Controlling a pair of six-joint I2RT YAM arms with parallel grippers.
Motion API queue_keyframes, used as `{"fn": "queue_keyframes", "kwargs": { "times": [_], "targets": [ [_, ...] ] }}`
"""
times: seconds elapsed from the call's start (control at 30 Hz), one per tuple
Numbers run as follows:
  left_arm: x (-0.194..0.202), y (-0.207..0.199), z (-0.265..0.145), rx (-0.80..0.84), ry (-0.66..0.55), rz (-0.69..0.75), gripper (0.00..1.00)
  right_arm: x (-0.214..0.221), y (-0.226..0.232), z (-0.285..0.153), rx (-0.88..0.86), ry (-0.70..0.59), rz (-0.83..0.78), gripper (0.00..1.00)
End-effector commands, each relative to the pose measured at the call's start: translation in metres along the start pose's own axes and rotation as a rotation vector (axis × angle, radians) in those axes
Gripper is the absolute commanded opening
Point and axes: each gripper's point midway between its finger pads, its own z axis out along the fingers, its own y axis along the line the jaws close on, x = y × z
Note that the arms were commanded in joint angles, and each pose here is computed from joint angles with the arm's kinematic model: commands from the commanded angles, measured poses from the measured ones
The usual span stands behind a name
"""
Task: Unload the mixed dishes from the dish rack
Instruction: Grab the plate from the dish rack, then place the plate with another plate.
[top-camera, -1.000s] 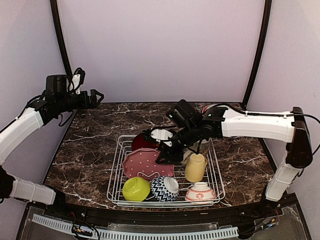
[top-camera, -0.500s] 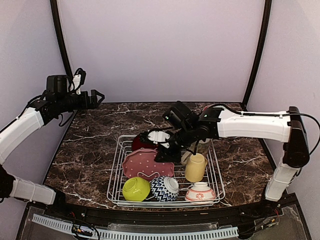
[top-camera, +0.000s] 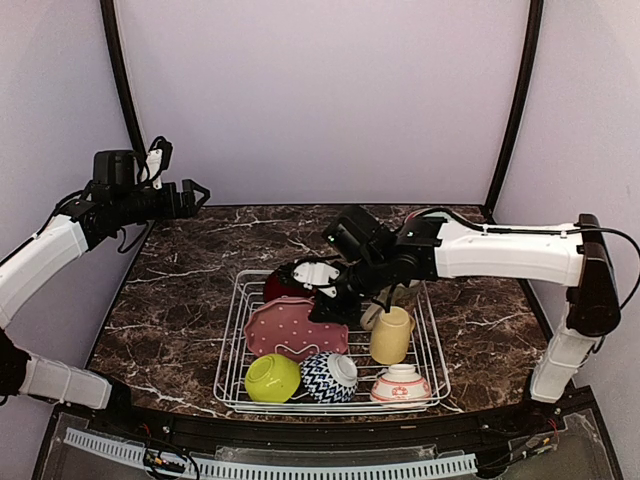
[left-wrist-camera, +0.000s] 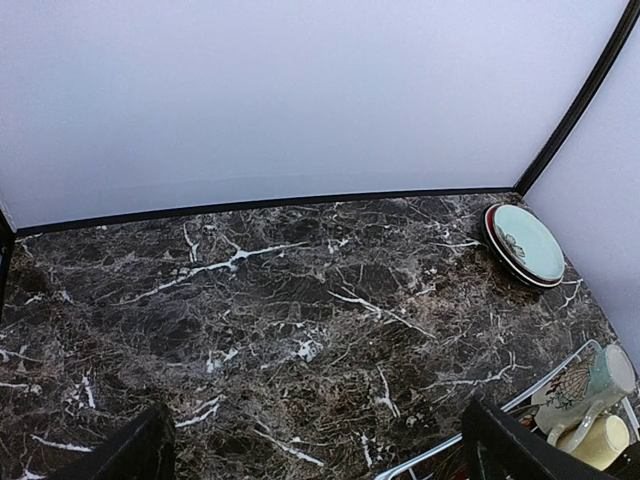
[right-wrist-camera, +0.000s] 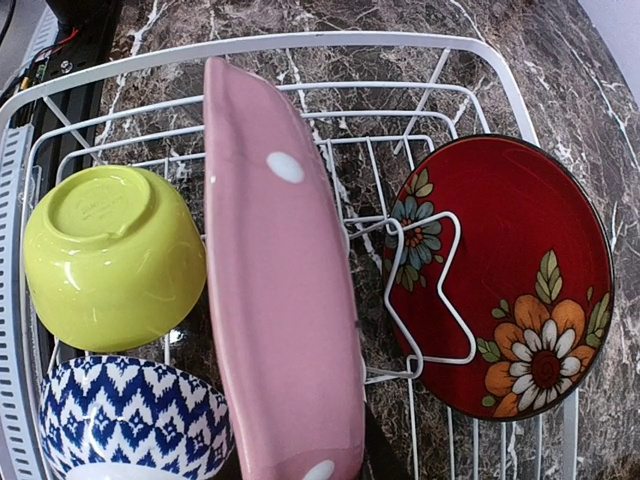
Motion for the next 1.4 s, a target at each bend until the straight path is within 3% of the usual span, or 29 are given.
{"fn": "queue_keyframes", "kwargs": {
  "times": [0.0,0.57,0.97,1.17,1.37],
  "targets": [
    [0.010,-0.002,0.003,0.015,0.028,-0.009,0.99,-0.027,0.009,-0.030,0.022,-0.080,-0.073,0.00],
    [0.009,-0.003,0.002,0.018,0.024,-0.010,0.99,-0.078,0.000,-0.108,0.235,-0.248,-0.140,0.00],
    [0.009,-0.003,0.001,0.013,0.021,-0.008,0.99,-0.123,-0.042,-0.210,0.611,-0.631,-0.090,0.00],
    [0.010,-0.002,0.002,0.015,0.024,-0.009,0.99,-0.121,-0.092,-0.259,0.768,-0.809,0.112,0.00],
    [0.010,-0.003,0.002,0.019,0.025,-0.012,0.99,-0.086,-0.154,-0.289,0.649,-0.984,0.456,0.00]
  ]
}}
